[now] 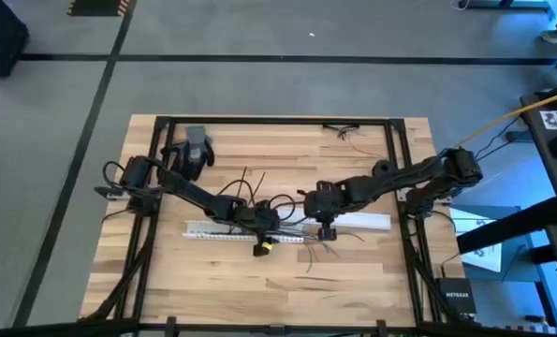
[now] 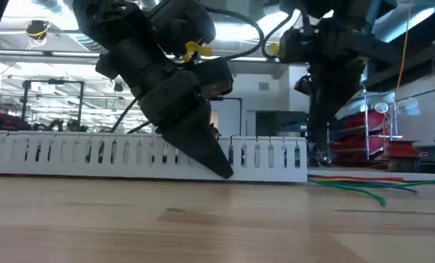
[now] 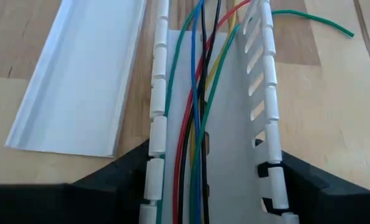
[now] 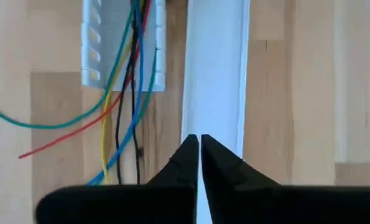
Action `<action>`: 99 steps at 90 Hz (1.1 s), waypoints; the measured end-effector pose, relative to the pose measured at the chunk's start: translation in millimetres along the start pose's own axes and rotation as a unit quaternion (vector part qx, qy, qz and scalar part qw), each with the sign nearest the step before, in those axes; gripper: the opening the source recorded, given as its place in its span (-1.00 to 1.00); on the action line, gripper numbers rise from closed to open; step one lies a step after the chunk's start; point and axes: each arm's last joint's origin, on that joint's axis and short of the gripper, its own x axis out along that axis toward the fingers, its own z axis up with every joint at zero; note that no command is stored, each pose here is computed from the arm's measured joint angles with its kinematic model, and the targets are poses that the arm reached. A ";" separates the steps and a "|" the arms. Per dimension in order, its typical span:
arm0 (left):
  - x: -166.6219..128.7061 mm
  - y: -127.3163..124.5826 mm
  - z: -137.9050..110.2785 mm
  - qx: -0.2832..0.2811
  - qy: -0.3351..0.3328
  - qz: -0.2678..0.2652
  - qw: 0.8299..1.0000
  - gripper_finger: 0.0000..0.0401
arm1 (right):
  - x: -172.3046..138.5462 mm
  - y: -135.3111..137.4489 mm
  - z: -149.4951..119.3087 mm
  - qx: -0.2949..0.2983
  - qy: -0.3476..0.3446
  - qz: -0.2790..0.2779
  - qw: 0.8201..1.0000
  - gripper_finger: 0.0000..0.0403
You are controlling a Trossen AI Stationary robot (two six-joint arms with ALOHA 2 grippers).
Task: Ziptie cables
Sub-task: Close the white cable duct
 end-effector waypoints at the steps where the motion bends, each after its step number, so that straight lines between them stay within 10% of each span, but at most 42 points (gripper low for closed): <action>1: 0.0 0.0 0.0 0.000 0.000 0.000 1.000 0.17 | 0.0 0.0 -0.1 0.002 0.000 0.001 1.000 -0.89; 45: 0.0 -0.1 -0.1 0.000 0.001 0.000 1.000 0.17 | 40.1 -0.5 -32.1 0.000 -0.055 0.010 0.998 0.16; 99: 0.0 -0.1 0.0 0.001 0.000 0.000 1.000 0.17 | 55.0 10.3 -45.5 -0.002 -0.169 -0.009 0.986 0.00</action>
